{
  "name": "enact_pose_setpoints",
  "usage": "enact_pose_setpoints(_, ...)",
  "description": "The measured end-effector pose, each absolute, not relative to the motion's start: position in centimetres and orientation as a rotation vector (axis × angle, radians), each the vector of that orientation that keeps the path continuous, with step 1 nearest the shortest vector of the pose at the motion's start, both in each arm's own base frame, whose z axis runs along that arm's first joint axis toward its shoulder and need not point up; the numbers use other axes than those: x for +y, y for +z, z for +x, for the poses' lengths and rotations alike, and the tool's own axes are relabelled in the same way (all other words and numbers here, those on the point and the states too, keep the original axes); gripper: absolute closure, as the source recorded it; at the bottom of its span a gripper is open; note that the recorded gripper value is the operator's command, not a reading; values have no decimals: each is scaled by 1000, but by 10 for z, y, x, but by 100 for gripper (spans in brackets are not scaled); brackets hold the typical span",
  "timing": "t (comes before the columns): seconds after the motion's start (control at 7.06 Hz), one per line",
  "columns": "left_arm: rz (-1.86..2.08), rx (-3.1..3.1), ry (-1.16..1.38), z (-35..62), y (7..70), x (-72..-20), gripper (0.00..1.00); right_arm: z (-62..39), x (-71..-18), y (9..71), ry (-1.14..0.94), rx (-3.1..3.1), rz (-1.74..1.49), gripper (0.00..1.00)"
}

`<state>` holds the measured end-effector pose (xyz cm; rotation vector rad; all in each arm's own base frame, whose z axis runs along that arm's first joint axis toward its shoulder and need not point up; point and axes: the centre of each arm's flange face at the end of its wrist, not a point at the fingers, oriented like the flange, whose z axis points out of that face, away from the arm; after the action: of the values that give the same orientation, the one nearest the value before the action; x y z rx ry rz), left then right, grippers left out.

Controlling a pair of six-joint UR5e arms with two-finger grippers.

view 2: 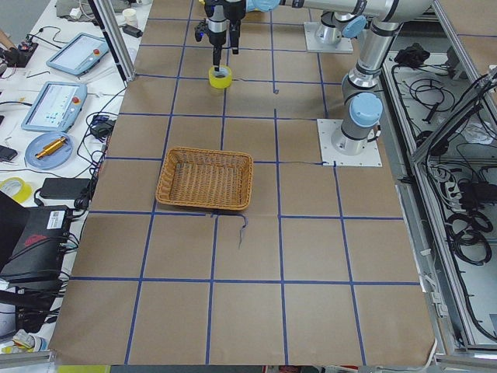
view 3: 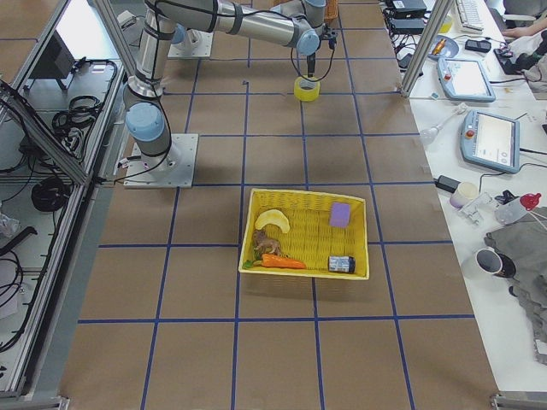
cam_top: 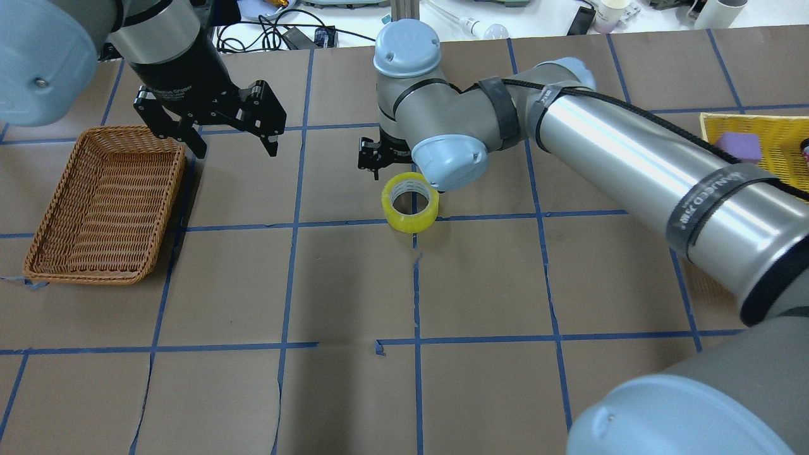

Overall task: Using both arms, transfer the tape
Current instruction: 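Lift the right gripper away while the left gripper reaches toward the tape roll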

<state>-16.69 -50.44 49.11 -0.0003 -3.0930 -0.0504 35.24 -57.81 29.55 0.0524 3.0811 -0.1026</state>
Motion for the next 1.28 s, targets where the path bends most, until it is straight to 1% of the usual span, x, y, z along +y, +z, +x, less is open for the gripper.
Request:
enact_pose_setpoints(0.14, 144, -3039, -49, -175, 460, -520, 0, 310, -585, 323, -77, 3087, 86, 0)
enact_pose_setpoints(0.42, 533, -2955, -71, -208, 368, -544, 0, 212, -583, 381, 17, 3084, 63, 0)
enact_pose_setpoints(0.71, 801, -2907, -143, -265, 296, -548, 0, 135, -558, 424, 96, 3091, -42, 0)
enact_pose_setpoints(0.85, 877, -2892, -162, -286, 268, -549, 0, 117, -541, 438, 100, 3104, -65, 0)
enact_pose_setpoints(0.99, 926, -2877, -153, -300, 249, -552, 4, 110, -525, 448, 89, 3121, -71, 0)
enact_pose_setpoints(1.28, 952, -2871, -131, -310, 220, -559, 29, 108, -511, 453, 71, 3136, -50, 0)
